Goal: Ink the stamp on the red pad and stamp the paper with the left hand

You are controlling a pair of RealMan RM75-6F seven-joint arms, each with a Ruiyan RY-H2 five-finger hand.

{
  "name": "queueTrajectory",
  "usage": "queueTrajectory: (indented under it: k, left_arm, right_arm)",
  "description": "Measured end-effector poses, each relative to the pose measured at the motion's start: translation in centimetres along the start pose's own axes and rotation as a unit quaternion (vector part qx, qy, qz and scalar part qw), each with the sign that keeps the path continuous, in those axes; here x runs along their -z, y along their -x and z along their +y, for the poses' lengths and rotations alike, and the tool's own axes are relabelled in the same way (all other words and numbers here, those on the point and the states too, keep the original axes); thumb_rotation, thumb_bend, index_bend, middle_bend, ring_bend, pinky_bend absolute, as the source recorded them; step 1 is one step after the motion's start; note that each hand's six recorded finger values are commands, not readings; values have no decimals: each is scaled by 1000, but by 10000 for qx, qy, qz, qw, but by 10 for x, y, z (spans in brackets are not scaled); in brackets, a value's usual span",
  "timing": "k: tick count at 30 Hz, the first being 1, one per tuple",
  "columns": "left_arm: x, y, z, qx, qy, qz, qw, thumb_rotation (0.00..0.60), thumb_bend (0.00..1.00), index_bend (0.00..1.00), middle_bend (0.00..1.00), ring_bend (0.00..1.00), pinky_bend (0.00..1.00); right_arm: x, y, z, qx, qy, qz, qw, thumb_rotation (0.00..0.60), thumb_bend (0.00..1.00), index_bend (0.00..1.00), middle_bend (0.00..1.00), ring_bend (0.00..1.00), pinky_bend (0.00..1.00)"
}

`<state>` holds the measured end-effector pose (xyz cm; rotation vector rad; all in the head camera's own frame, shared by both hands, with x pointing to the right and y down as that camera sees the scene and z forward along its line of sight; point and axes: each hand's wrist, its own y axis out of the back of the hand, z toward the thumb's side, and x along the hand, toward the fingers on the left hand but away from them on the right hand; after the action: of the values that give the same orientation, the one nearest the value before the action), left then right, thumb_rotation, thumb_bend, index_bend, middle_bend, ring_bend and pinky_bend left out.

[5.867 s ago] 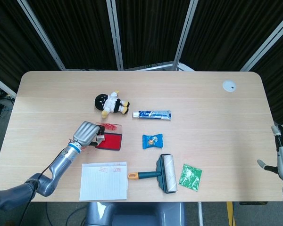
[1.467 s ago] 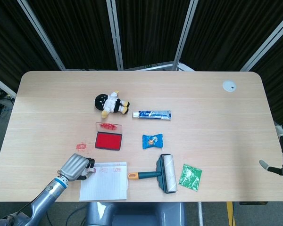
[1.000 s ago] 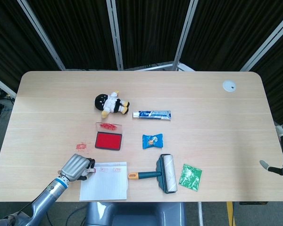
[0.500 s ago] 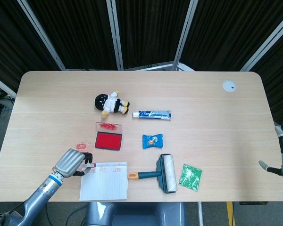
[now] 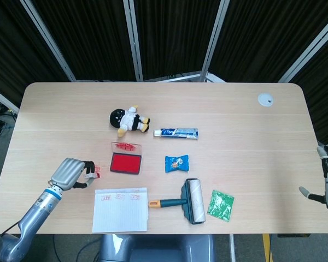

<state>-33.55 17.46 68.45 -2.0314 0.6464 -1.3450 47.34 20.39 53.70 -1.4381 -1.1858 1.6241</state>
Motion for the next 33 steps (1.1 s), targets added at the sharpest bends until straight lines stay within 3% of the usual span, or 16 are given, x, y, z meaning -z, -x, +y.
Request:
queueTrajectory:
  k: [13,33]
  left_arm:
    - [27,-23,-23,248,-194,341,9989,600,445,607,534,791,916]
    - [33,-37,-42,359,-248,410,9982,600,433,529,461,787,912]
  right_arm:
    - [1,4,-5,-52,-81,-70,9999,600,0,0,0,0,0]
    - [5,6,-8,-83,-113,-147,9998,600,0,0,0,0,0]
